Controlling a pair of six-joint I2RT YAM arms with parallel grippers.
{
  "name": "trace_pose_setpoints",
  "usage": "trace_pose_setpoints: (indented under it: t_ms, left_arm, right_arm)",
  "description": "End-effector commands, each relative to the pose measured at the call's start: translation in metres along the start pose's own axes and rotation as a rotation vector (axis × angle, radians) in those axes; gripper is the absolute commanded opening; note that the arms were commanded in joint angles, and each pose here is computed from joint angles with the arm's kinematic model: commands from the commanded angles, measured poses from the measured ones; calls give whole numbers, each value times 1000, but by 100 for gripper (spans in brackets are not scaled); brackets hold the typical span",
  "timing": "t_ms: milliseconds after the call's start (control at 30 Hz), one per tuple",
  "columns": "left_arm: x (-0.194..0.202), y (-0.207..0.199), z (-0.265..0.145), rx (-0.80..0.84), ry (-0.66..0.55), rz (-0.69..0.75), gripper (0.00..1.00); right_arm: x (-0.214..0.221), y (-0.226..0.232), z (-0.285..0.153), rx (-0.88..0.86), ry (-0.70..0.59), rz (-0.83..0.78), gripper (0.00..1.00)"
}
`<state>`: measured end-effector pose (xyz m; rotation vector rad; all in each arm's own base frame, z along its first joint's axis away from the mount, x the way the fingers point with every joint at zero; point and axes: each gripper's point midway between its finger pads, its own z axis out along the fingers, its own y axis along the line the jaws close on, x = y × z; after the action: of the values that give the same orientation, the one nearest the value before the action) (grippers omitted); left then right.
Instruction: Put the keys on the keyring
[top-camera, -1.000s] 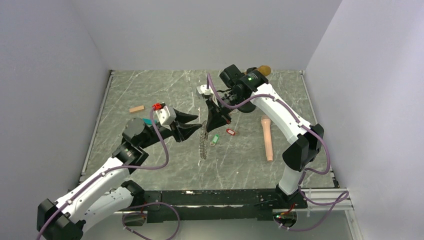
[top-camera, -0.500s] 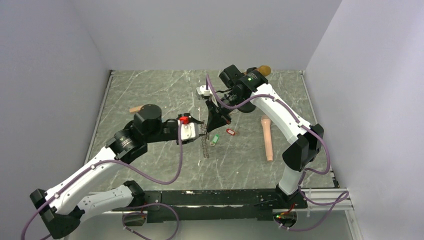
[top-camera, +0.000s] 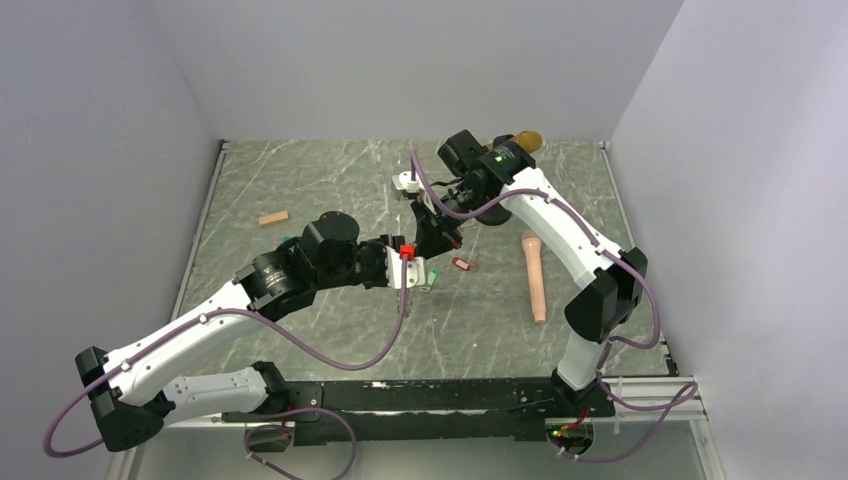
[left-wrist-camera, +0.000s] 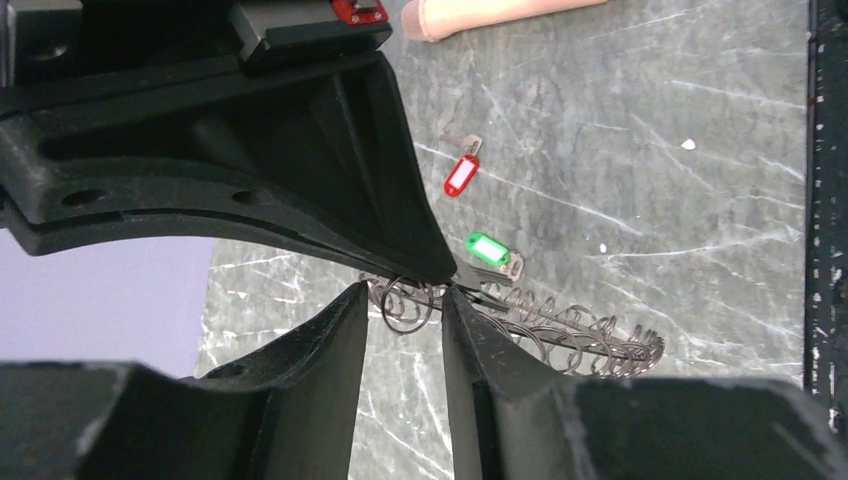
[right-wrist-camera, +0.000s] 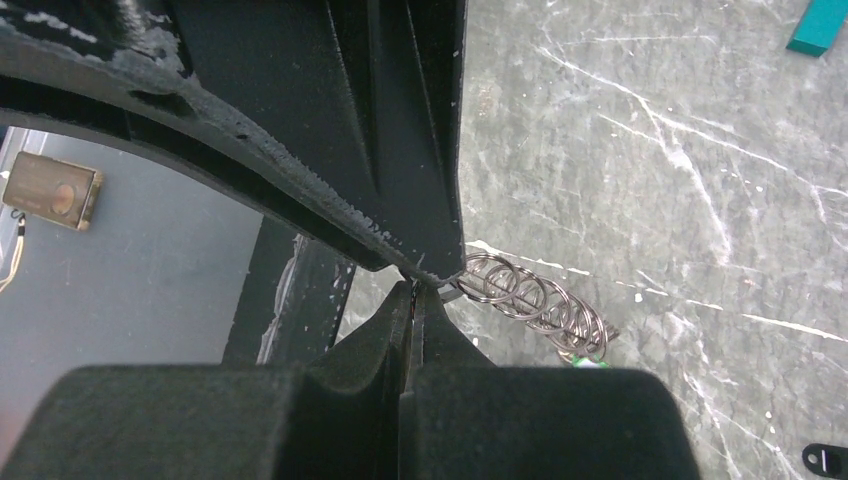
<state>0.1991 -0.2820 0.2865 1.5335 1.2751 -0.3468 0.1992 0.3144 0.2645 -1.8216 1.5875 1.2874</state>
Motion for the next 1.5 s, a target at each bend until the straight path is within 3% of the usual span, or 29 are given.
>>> trace_pose_setpoints:
  t_ms: [0, 300, 767, 1167, 1267, 1367, 1467]
  left_arm:
    - [-9, 20, -11, -87, -2, 45, 37]
    - [-4, 15, -3, -44, 34, 47, 26]
    - [-15, 14, -4, -38, -15, 34, 26]
    - [-17, 10, -2, -22, -29, 20, 17]
    - [-17, 10, -2, -21, -28, 18, 13]
    - [-16, 10, -1, -18, -22, 16, 0]
    - [-14, 8, -1, -14, -17, 7, 0]
  right_arm:
    - [-12, 10, -4, -10, -35, -32, 0]
    - [-13, 9, -3, -12, -37, -32, 0]
    - [-11, 8, -3, -14, -34, -26, 0]
    - [-11, 9, -2, -15, -34, -25, 0]
    - [-11, 8, -2, -14, -33, -23, 0]
    - [-11, 9, -3, -14, -34, -25, 0]
    - [-12, 9, -3, -15, -36, -27, 0]
